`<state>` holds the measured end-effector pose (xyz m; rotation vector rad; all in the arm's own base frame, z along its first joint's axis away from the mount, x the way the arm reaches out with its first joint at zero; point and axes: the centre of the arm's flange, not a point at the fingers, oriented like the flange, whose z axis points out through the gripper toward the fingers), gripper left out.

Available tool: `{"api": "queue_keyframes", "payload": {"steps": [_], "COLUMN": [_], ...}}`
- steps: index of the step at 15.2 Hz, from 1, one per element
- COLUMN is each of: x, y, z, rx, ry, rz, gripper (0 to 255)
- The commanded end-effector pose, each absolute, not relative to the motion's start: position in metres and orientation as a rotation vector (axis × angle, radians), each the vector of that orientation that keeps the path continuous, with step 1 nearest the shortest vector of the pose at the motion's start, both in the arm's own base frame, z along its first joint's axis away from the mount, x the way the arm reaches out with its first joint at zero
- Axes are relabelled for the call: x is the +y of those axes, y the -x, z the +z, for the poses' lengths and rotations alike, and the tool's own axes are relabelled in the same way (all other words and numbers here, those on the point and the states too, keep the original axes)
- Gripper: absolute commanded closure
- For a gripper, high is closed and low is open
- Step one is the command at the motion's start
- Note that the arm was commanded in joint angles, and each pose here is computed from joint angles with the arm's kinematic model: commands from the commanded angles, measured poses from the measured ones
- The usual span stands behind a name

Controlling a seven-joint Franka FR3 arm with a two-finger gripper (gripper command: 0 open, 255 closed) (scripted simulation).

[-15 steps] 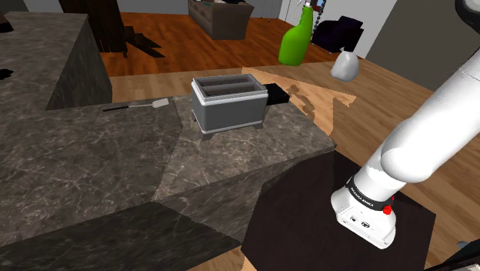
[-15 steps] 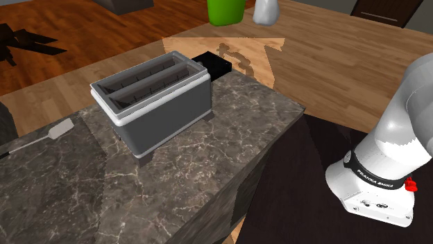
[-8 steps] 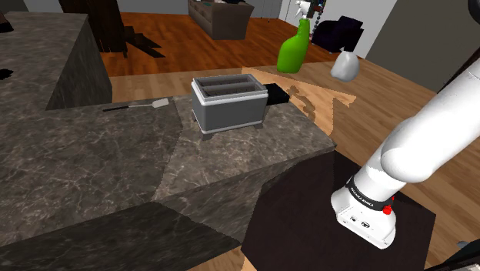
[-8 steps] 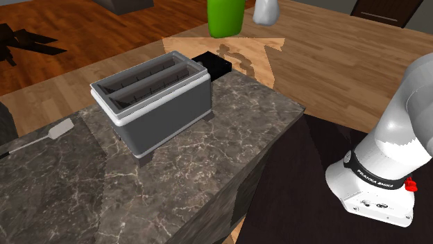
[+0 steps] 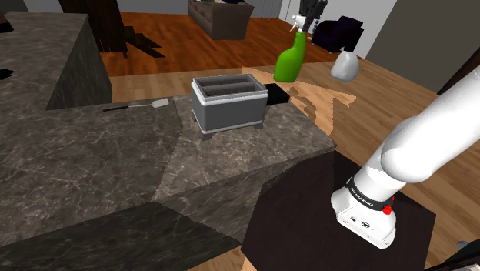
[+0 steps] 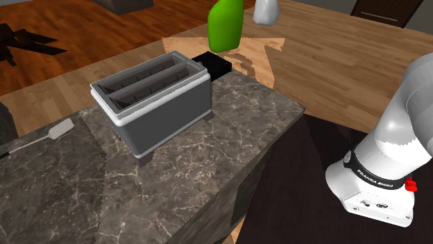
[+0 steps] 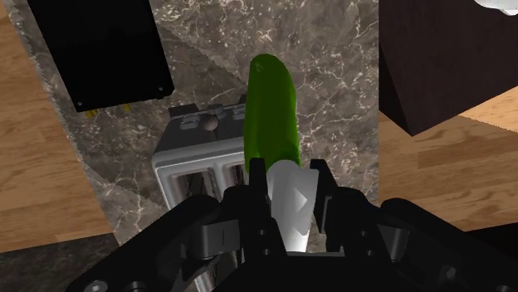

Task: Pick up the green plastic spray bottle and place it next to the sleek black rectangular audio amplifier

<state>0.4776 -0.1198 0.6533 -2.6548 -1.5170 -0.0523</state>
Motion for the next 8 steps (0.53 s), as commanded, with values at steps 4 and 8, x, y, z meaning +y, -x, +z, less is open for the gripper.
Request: {"api": "queue_keyframes", "payload": {"steps": [4, 8], "x": [-0.120, -0.120], "y": [-0.478, -0.478], "z": [0.626, 0.605], "rx": [-1.517, -1.517], "ry": [2.655, 2.655], "rz": [-0.053, -0.053], "gripper": [255, 255]}}
